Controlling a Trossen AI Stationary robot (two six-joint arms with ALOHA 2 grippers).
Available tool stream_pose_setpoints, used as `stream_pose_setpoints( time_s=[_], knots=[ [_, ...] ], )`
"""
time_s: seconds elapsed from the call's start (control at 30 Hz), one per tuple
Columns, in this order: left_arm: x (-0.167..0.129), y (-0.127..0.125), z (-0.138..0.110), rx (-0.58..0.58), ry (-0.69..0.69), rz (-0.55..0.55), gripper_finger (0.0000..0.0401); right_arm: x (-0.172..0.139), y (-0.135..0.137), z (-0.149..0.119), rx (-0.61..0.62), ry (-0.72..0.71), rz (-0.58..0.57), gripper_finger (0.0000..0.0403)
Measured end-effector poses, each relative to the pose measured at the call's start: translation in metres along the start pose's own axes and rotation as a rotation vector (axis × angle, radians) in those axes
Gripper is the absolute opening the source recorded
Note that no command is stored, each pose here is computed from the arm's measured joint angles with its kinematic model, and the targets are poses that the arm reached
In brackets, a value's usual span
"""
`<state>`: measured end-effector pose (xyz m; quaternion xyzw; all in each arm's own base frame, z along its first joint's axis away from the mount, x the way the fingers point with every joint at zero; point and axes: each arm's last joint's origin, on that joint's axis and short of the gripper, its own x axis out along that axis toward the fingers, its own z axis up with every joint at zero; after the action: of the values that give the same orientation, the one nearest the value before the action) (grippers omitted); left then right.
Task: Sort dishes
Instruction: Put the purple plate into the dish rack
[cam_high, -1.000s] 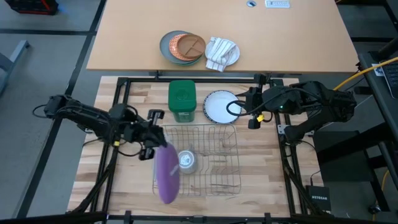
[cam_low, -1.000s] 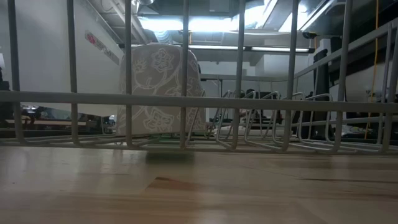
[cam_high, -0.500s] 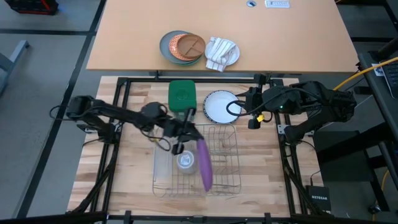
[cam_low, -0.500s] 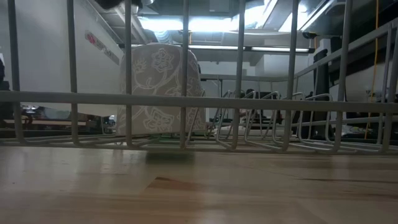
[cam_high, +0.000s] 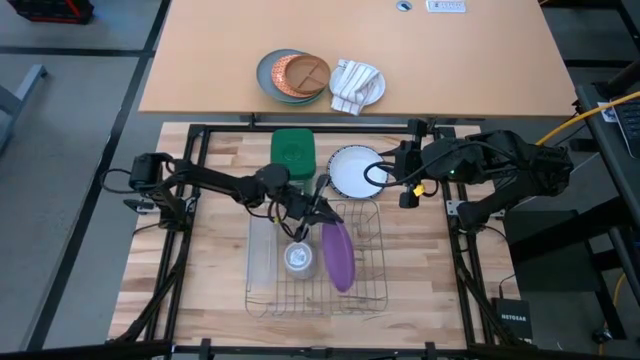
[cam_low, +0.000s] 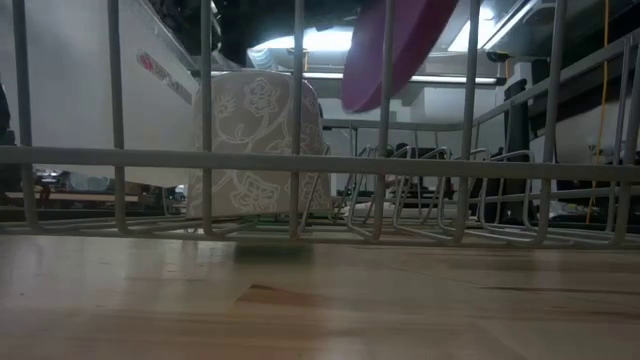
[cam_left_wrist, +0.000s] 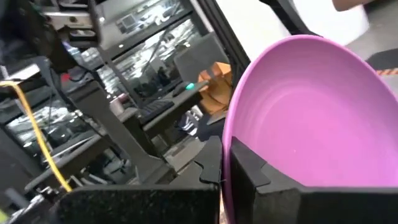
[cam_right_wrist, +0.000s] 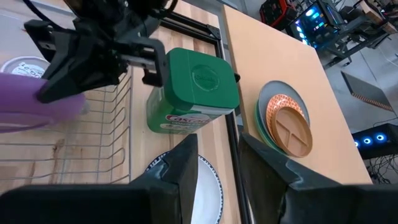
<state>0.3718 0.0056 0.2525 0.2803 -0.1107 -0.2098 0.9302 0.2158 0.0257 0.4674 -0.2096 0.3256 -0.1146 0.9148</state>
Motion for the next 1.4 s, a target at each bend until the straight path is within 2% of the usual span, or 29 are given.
stream_pose_setpoints(
  time_s=[0.3, 0.43, 0.73, 1.4],
  knots=[
    [-0.002, -0.001, 0.0, 0.063, -0.054, -0.089, 0.0, 0.0, 0.0, 0.0, 0.0, -0.001, 0.003, 0.0117],
    [-0.002, -0.004, -0.004, 0.06, -0.022, -0.126, 0.0, 0.0, 0.0, 0.0, 0.0, -0.001, 0.004, 0.0117],
    [-0.002, -0.005, -0.006, 0.116, -0.015, -0.131, 0.0, 0.002, 0.002, 0.001, -0.003, 0.002, 0.015, 0.0117],
    [-0.007, -0.005, -0.028, 0.065, 0.035, -0.229, 0.0, 0.044, 0.023, 0.011, -0.061, 0.105, 0.045, 0.0117]
  ],
)
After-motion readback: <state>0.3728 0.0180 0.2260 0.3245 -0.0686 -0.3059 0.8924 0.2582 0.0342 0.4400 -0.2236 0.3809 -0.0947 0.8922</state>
